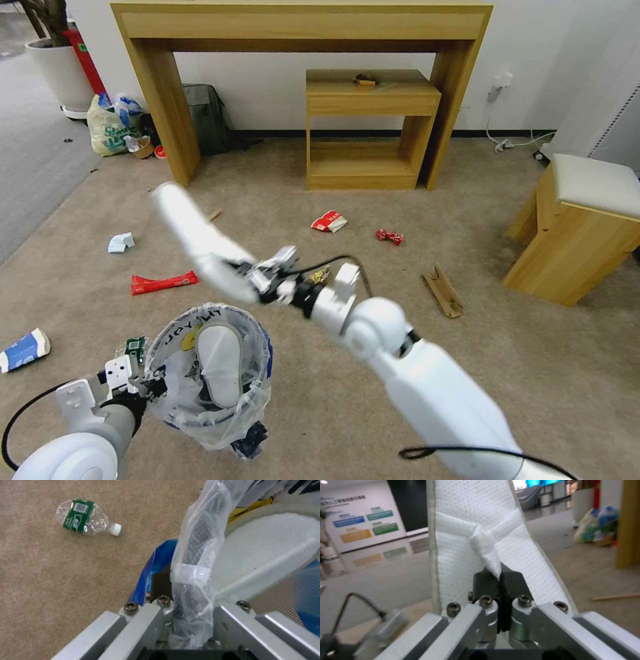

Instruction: Pick up the trash bin and place the garbage on the floor into it.

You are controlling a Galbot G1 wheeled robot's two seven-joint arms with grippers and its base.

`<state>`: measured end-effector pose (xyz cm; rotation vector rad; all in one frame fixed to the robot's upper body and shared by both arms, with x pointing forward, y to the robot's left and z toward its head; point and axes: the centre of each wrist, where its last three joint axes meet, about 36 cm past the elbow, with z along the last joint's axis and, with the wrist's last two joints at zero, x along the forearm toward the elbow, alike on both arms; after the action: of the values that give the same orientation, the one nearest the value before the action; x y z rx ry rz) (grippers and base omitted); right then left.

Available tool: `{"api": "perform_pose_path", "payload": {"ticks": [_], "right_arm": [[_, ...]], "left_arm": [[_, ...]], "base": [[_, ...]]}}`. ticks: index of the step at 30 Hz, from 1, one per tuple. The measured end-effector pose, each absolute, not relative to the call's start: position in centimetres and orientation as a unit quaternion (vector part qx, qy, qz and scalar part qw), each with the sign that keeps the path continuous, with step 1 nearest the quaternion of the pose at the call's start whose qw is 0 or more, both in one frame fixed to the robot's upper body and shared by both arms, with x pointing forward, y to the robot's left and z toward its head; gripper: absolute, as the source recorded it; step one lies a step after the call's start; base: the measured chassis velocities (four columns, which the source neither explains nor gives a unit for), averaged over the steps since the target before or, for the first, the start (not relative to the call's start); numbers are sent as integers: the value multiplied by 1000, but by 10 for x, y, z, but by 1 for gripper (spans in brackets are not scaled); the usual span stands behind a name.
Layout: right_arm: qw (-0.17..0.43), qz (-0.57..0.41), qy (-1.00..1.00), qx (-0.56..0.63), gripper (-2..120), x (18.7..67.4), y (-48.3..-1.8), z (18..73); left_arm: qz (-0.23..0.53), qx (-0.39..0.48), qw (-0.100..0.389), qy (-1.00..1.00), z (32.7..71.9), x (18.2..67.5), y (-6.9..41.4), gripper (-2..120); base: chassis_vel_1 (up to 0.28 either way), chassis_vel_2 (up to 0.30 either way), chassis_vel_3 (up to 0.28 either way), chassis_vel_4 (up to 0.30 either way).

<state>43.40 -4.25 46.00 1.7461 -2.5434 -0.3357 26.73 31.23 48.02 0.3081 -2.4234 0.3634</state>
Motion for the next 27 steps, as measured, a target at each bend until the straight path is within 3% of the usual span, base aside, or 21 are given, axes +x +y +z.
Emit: {"api": "perform_pose_path", "payload": {"ticks": [17,27], "right_arm": [[84,-110,-820,556,0,394,-9,388],[79,-90,-825,552,36,387,-22,388]], "left_arm": [[146,117,327,-926,482,266,308,0],[144,118,321,-929,486,265,309,0]], "base": [[0,0,0,0],[0,0,0,0]]}}
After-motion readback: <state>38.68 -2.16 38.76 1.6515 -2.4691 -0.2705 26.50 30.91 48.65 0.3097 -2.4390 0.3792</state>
